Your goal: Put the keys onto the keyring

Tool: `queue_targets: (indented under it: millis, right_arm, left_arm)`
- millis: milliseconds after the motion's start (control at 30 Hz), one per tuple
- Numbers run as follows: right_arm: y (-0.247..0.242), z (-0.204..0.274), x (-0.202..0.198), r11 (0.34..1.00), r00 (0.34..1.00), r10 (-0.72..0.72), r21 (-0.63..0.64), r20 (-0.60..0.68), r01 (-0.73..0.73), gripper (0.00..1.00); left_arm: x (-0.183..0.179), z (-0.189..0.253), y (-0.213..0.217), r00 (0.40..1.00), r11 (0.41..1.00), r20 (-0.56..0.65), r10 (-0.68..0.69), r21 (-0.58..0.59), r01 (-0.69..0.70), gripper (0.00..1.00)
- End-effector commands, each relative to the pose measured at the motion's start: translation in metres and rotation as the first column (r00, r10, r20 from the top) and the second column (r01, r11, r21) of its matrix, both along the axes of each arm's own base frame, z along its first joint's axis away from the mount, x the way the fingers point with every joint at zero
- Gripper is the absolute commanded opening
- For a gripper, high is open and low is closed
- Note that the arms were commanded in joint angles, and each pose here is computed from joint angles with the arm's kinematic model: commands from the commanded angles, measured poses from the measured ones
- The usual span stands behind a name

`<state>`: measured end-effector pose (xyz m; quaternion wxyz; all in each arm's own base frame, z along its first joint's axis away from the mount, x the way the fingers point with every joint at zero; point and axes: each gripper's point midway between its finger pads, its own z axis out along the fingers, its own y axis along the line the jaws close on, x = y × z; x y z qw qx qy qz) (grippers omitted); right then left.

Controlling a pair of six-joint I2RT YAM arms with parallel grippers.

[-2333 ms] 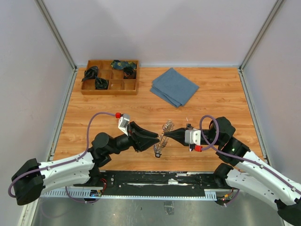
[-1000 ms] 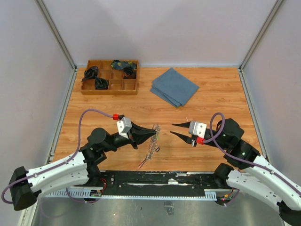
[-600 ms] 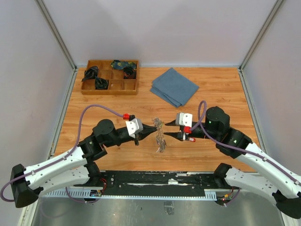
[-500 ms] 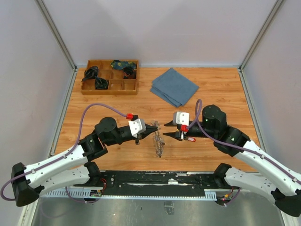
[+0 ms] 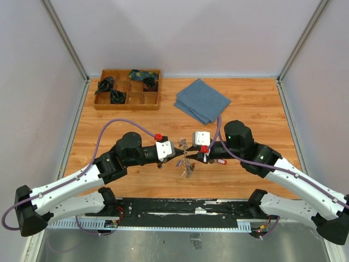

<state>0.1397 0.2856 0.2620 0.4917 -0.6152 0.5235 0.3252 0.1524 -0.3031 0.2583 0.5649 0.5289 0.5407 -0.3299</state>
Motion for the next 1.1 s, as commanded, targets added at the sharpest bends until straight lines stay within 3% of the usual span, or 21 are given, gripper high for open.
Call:
queue_targets:
  millis: [0,300,367,567,700,767,1067]
  right_arm:
    - [0.008,0.016,-0.003,0.999,0.999,0.033,0.023,0.043,-0.034,0.26]
    - [0.011,0.007,-0.002,0.999,0.999,0.032,-0.013,0.037,-0.031,0.1]
    - [0.011,0.007,-0.002,1.0,0.999,0.027,-0.015,0.04,-0.026,0.02]
    - [0.01,0.015,-0.001,1.0,0.999,0.011,0.006,0.049,-0.012,0.0]
    - [0.011,0.033,-0.004,0.993,0.997,0.0,0.116,0.079,-0.009,0.0]
    - [0.012,0.043,-0.008,0.983,0.998,0.002,0.181,0.064,-0.014,0.0]
    - [0.011,0.077,-0.018,0.919,1.0,-0.008,0.394,0.024,-0.002,0.0]
  left_arm:
    - [-0.001,0.033,-0.005,0.997,0.998,0.067,-0.033,-0.06,0.037,0.01]
    - [-0.002,0.034,-0.004,0.996,0.998,0.076,-0.039,-0.052,0.043,0.01]
    - [-0.003,0.034,-0.003,0.996,0.998,0.078,-0.039,-0.052,0.043,0.0]
    - [-0.007,0.05,0.001,0.996,0.993,0.088,-0.033,-0.111,0.042,0.02]
    - [-0.013,0.074,0.01,0.996,0.972,0.092,-0.006,-0.234,0.028,0.25]
    - [-0.017,0.084,0.017,0.996,0.956,0.09,0.002,-0.291,0.024,0.31]
    - [-0.026,0.081,0.029,1.0,0.906,-0.012,0.008,-0.424,-0.012,0.3]
